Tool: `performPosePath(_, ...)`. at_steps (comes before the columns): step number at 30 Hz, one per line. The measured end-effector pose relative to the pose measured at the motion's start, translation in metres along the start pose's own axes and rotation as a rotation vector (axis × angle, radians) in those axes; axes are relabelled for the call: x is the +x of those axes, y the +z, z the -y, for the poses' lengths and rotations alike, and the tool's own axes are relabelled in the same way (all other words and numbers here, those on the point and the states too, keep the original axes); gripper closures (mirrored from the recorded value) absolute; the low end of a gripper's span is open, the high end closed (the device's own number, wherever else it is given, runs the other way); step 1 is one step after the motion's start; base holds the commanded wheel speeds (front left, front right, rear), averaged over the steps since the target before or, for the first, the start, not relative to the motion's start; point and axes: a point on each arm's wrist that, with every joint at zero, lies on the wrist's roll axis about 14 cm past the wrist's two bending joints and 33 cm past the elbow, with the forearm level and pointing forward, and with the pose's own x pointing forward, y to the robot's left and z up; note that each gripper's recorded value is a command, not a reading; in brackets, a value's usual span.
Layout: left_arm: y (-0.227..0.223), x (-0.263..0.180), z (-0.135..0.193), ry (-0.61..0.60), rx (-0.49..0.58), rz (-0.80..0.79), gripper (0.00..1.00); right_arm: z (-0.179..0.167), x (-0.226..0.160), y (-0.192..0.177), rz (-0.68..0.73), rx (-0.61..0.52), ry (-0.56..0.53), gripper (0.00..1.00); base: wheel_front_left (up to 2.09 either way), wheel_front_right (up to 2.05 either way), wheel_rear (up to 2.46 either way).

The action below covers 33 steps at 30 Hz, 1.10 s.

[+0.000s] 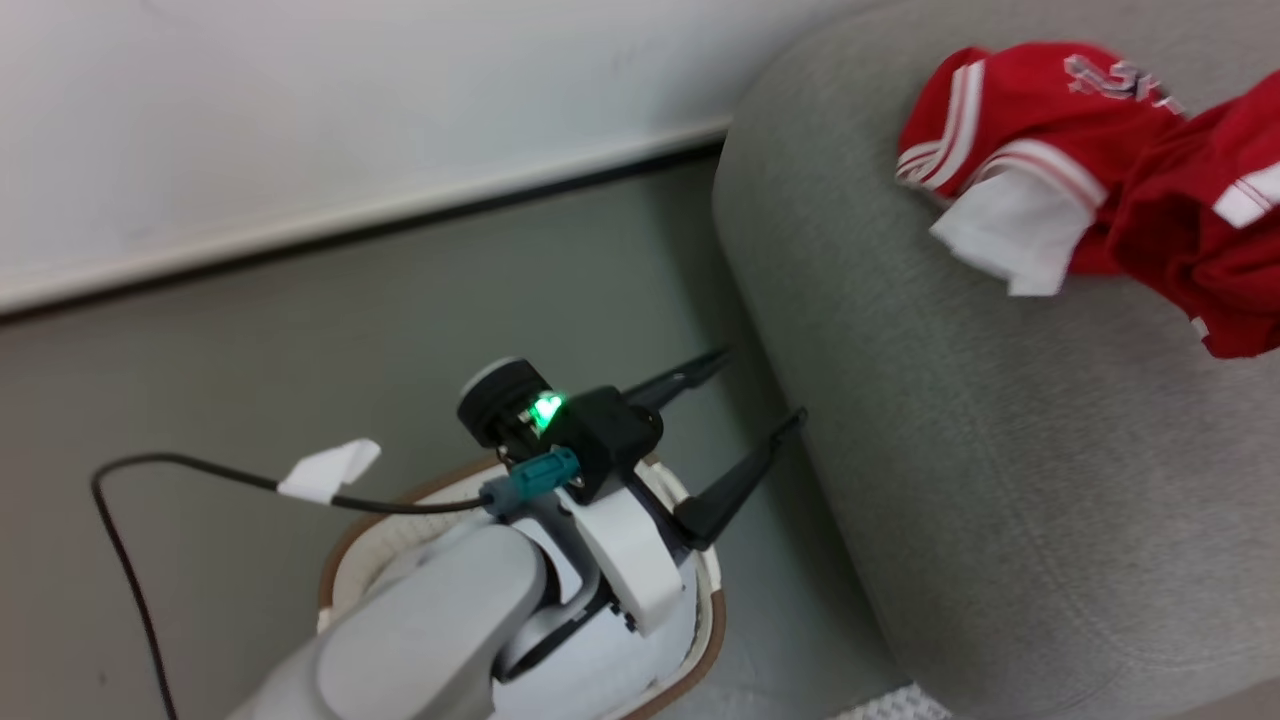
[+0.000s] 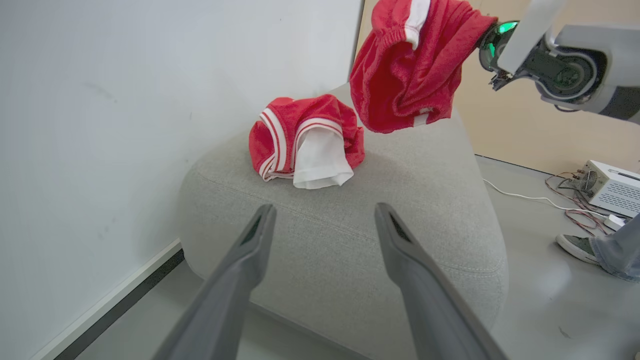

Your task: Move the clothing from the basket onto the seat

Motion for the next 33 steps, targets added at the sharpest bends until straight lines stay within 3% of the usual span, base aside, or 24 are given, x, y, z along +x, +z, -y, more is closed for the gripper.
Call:
performPosePath(3, -0.022, -0.006, -0.027, 0.035, -0.01, -0.032, 0.0, -0.002, 0.022, -0.044, -0.144, -0.114, 0.027, 1.0, 0.0, 0.0, 0.0)
performPosePath(9, -0.064, -0.02, -0.063, 0.11, -0.072, -0.074, 0.0, 0.005, 0.045, -0.124, -0.399, -0.227, 0.038, 1.0, 0.0, 0.0, 0.0)
performPosePath(17, -0.092, -0.045, -0.09, 0.199, -0.108, -0.12, 0.0, -0.015, 0.011, -0.225, -0.867, -0.253, 0.135, 0.98, 0.0, 0.0, 0.0)
performPosePath(19, -0.091, -0.046, -0.092, 0.206, -0.104, -0.118, 0.0, -0.011, 0.006, -0.227, -0.926, -0.25, 0.134, 0.74, 0.0, 0.0, 0.0)
performPosePath(23, -0.082, -0.044, -0.09, 0.211, -0.093, -0.103, 0.0, -0.006, 0.003, -0.221, -0.958, -0.238, 0.136, 0.04, 0.0, 0.0, 0.0)
performPosePath(24, -0.079, -0.044, -0.09, 0.212, -0.088, -0.098, 0.0, -0.005, 0.002, -0.218, -0.96, -0.237, 0.139, 0.0, 0.0, 0.0, 0.0)
performPosePath(33, -0.051, -0.05, -0.068, 0.24, -0.078, -0.073, 0.0, 0.02, -0.017, -0.175, -0.977, -0.275, 0.128, 0.0, 0.0, 0.0, 0.0)
